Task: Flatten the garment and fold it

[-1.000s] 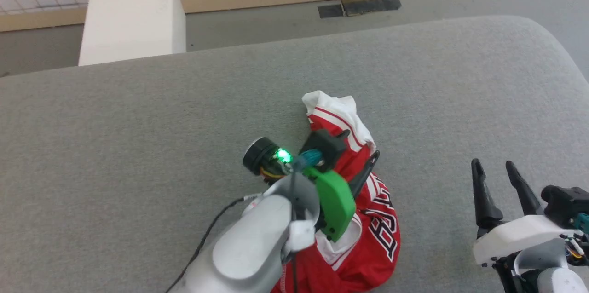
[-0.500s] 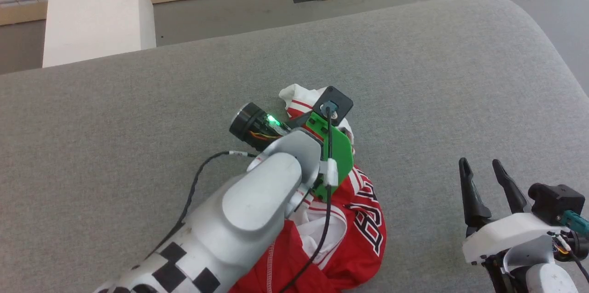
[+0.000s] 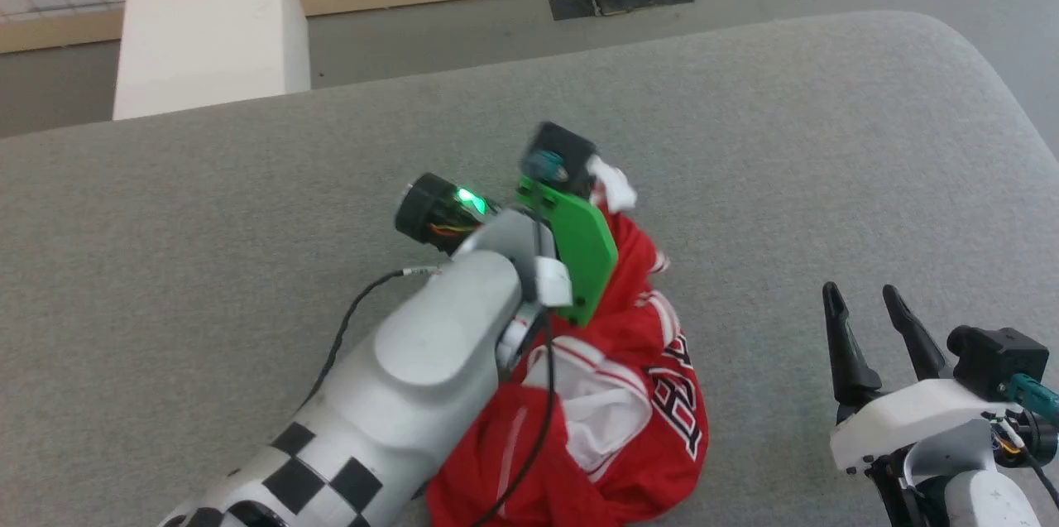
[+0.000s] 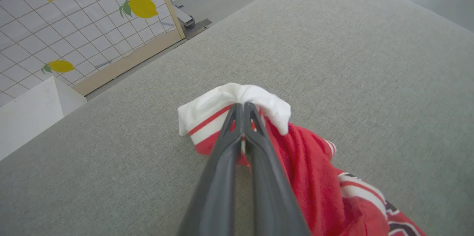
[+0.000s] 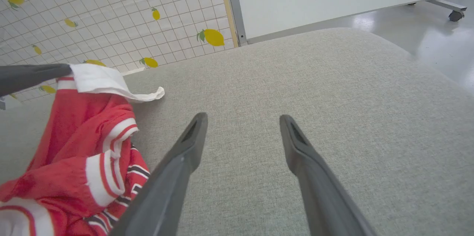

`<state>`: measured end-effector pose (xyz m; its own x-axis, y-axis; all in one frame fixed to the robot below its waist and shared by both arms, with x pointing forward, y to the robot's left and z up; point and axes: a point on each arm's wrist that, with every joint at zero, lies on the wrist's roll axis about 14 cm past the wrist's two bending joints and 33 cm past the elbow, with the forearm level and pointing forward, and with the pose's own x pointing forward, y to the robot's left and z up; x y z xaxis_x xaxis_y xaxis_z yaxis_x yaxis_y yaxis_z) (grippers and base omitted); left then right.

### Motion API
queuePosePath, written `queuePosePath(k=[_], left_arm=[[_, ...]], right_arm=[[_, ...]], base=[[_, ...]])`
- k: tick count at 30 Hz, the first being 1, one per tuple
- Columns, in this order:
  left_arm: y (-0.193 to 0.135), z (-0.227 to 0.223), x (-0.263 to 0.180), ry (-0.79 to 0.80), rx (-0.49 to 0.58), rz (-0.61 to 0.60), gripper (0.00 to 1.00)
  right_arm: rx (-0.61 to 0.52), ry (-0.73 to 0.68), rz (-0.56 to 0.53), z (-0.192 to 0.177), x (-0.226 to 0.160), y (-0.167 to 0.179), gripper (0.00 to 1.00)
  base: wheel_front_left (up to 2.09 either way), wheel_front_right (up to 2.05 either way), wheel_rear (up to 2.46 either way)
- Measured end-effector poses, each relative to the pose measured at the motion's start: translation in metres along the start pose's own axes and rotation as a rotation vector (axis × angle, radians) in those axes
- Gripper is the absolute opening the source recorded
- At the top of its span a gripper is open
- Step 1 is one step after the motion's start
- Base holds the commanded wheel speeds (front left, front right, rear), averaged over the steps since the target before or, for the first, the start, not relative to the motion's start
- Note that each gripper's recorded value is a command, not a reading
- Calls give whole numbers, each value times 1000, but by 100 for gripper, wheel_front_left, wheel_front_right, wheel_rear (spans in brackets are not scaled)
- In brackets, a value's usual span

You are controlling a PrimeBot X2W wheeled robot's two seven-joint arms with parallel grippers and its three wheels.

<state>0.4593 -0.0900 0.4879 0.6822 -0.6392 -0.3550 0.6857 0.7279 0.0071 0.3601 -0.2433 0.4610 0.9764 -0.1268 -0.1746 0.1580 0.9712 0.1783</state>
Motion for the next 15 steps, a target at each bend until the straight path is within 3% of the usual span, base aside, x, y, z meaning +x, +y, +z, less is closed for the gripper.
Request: queuePosePath(k=[4, 7, 11, 15], left_arm=[[40, 40, -18, -204, -135, 130, 0], [84, 37, -46, -289, -220, 269, 0], [147, -12, -102, -292, -343, 496, 0], [173, -79, -160, -219, -480, 679, 0]], right_arm=[[0, -18, 28, 7, 3, 9, 100], [-2, -28, 42, 13, 4, 14, 100], [-6, -20, 74, 12, 4, 24, 100], [-9, -11, 113, 11, 6, 37, 100]], base=[[0, 0, 0], [0, 0, 0], [0, 0, 0], [0, 0, 0]])
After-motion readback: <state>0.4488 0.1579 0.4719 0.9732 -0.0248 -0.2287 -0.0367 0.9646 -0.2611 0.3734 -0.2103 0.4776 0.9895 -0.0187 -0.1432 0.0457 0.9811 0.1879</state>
